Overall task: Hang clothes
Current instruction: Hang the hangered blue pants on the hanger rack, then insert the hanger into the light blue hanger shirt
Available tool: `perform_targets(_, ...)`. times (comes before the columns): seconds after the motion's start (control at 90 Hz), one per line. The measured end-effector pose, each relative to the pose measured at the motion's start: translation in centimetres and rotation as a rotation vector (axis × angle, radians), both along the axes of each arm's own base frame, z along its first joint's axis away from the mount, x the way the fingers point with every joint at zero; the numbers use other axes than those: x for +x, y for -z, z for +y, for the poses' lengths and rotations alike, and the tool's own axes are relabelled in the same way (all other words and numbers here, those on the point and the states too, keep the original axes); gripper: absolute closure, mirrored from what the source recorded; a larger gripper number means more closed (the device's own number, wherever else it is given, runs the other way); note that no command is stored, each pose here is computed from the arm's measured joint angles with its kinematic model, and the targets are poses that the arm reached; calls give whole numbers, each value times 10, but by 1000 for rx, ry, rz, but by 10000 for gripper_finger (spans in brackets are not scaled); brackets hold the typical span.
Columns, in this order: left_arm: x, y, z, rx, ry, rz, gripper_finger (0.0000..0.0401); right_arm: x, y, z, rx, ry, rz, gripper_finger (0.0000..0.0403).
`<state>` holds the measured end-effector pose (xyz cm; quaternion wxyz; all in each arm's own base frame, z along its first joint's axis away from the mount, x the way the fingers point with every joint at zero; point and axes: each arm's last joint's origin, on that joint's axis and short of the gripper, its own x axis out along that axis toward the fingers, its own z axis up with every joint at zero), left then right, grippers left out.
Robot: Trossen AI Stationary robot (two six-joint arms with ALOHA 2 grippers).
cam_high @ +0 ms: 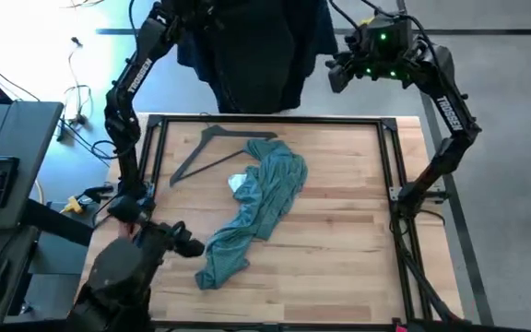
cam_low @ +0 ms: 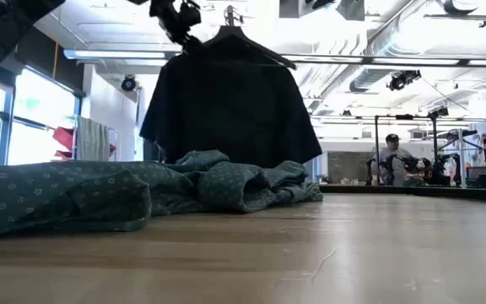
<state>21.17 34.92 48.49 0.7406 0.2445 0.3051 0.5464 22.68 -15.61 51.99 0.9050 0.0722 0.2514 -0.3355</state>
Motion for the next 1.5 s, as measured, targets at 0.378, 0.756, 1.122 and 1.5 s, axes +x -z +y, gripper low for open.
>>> perform_targets(0.378, -22, -26, -77, -238, -24, -220, 146, 17, -4, 46, -87, -139, 42, 286)
perform_targets(0.756, -21, -20, -137, -615, 170, -272, 146, 57, 96, 95, 322, -547, 335, 286)
perform_targets(1.122, 8, -29, -241, -746, 261, -328, 147, 93, 247, 124, 84, -976, 523, 285)
perform_targets(1.5, 47, -9, -346, -924, 197, -436, 147, 76, 337, 109, -280, -992, 627, 211)
